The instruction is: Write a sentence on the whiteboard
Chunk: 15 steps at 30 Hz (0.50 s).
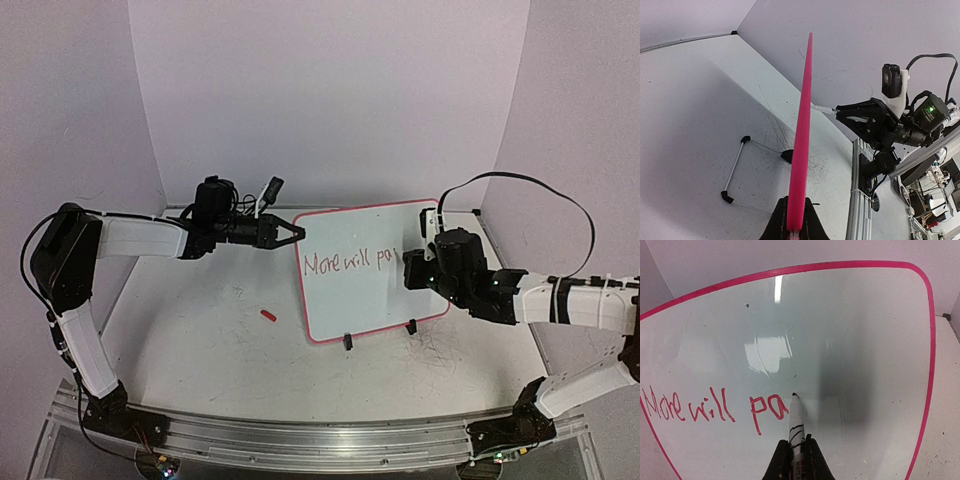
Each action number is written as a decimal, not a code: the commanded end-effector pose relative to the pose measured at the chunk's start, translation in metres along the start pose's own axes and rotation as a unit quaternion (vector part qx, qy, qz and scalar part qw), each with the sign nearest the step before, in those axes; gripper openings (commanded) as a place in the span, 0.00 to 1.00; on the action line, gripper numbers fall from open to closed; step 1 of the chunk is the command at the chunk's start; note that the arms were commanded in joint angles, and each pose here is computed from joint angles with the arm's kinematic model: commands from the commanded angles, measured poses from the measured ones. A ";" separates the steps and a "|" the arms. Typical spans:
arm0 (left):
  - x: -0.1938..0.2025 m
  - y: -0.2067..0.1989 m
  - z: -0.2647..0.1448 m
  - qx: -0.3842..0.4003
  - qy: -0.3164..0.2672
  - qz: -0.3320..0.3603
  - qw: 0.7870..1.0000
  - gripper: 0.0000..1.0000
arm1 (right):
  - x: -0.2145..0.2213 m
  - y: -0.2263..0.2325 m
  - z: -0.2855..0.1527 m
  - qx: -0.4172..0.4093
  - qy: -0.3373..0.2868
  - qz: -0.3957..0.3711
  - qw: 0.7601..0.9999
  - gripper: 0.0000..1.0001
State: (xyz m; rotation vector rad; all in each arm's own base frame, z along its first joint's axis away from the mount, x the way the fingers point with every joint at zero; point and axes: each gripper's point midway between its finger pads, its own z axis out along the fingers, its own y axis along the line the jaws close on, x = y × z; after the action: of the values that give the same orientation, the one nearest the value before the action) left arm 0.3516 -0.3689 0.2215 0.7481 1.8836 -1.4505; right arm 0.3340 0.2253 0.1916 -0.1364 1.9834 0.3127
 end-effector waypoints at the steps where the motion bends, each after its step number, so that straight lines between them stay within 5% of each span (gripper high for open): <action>1: -0.005 -0.010 0.002 -0.003 0.004 -0.003 1.000 0.00 | -0.018 0.005 0.001 -0.005 -0.022 0.013 1.000 0.00; 15: -0.004 -0.010 0.003 -0.003 0.005 -0.004 1.000 0.00 | 0.002 -0.003 -0.005 -0.004 0.005 0.015 1.000 0.00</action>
State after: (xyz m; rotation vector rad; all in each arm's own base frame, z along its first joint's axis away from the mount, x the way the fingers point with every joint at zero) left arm 0.3515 -0.3690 0.2215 0.7483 1.8833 -1.4506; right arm 0.3323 0.2279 0.1905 -0.1396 1.9914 0.3359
